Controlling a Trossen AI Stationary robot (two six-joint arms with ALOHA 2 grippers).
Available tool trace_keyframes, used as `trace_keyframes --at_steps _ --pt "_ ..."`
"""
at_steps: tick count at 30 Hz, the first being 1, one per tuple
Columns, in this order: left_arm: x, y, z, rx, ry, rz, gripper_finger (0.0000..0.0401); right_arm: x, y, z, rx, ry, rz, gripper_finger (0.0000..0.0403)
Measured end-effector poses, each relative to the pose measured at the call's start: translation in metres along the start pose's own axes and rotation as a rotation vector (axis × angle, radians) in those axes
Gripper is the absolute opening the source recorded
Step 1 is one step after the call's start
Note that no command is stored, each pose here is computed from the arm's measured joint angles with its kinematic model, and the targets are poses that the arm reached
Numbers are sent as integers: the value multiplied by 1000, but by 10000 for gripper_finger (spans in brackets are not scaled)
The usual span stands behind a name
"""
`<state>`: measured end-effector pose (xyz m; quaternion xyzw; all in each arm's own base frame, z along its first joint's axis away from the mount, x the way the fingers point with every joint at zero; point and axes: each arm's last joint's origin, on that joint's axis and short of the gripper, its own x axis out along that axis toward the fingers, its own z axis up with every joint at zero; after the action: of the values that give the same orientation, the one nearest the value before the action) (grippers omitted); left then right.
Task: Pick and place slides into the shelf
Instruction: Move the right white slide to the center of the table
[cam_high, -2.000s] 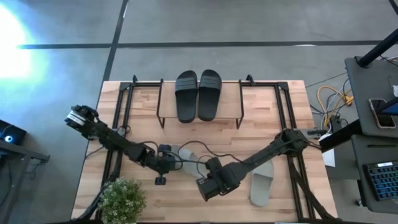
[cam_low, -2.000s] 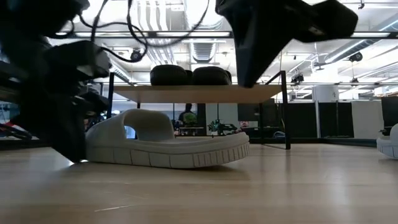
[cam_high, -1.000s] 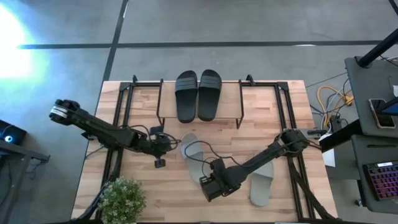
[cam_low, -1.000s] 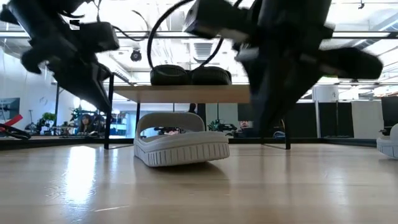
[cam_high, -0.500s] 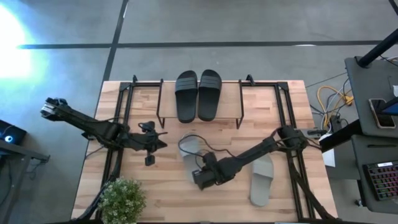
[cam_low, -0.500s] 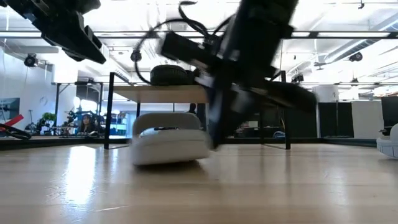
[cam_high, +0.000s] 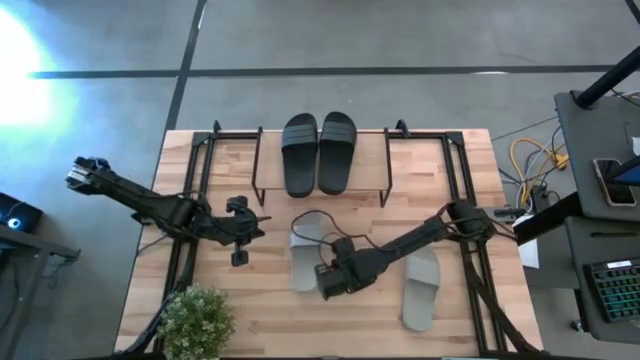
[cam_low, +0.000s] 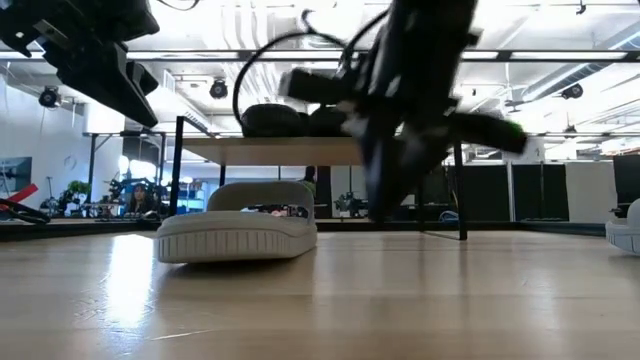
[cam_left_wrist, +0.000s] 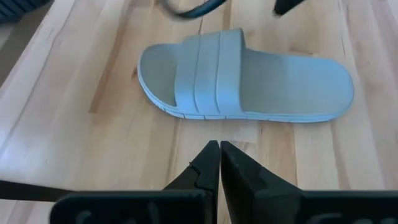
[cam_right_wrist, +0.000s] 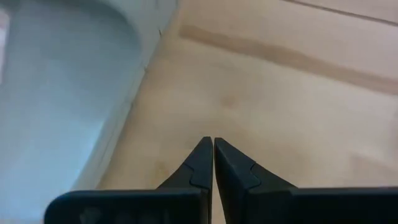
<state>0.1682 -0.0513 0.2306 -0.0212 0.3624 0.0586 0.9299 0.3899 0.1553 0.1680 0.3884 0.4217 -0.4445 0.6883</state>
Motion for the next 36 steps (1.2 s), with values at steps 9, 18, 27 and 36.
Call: trace_keyframes --at_steps 9,18,27,36 --pt "2 -2 -1 3 23 -31 0 -55 -20 -33 250 38 -35 12" --pt "8 -3 -2 7 52 -35 0 -84 -46 -86 303 213 -152 112" --pt "7 -2 -2 3 58 -62 0 -121 -70 -88 104 230 -361 191" --pt "4 -3 4 -6 40 -75 0 -146 -86 -78 -446 263 -267 190"
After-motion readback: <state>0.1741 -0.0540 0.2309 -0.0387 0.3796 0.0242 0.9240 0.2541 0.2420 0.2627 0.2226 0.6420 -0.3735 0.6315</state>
